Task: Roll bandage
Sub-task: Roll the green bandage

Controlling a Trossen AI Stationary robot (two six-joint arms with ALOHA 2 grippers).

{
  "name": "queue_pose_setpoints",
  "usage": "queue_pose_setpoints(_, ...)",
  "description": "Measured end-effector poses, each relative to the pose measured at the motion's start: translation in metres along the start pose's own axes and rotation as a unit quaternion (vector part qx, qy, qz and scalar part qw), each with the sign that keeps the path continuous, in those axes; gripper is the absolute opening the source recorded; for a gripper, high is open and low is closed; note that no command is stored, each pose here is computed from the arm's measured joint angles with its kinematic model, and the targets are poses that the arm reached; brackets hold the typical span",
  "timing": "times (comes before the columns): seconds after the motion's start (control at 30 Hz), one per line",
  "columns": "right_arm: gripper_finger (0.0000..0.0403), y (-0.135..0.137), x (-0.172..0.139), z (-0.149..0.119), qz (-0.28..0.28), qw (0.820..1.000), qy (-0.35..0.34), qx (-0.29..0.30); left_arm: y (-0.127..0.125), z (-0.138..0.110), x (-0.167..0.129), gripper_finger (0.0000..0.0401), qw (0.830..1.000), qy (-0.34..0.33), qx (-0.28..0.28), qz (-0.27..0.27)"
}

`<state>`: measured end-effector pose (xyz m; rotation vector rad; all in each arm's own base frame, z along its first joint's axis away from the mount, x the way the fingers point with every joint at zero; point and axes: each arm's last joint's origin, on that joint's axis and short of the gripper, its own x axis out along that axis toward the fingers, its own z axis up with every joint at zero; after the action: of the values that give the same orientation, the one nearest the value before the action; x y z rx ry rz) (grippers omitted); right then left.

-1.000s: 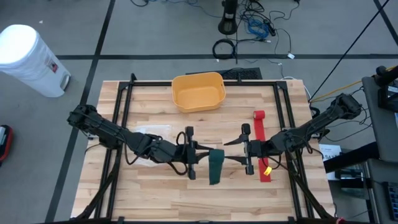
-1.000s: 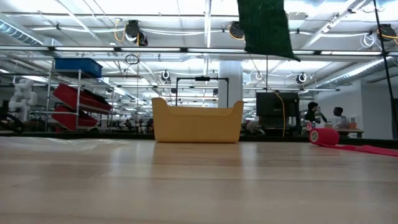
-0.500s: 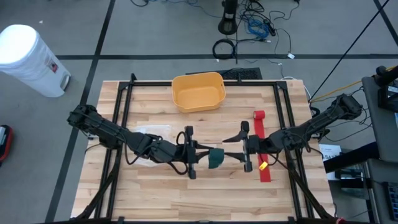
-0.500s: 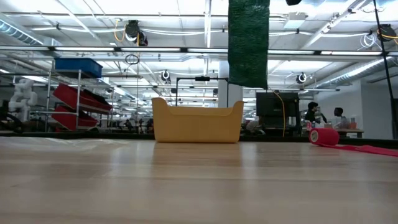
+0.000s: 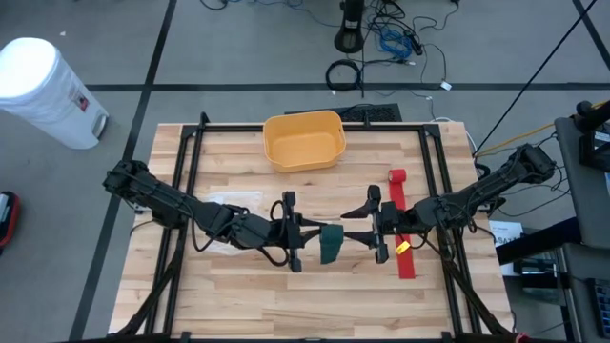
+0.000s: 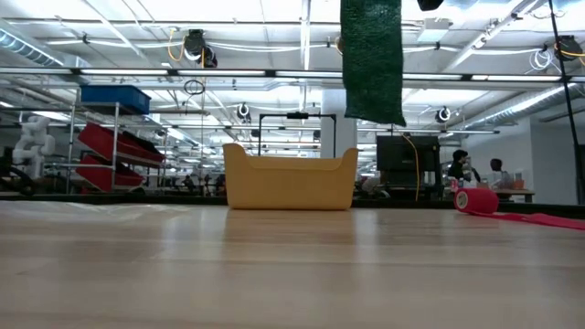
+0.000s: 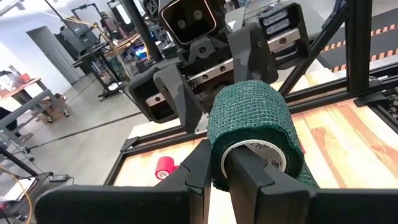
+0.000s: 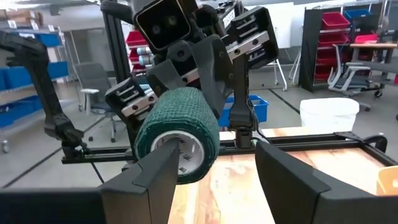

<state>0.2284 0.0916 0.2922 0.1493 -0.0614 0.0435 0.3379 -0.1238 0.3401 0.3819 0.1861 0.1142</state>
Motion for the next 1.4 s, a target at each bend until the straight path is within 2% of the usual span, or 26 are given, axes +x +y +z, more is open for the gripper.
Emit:
queue_pose_setpoints(0.47, 0.0192, -0.002, 0.003, -0.003, -0.005, 1.000, 0.007, 0.008, 0.002, 0.000, 0.001, 0.0045, 1.000, 0.000, -0.002, 0.003)
queue_pose_setpoints(1.4, 0.0043, -0.006, 0.011, -0.006, 0.006, 1.000, -0.003, 0.017, 0.005, -0.002, 0.002, 0.0045, 1.000, 0.007, -0.001, 0.019)
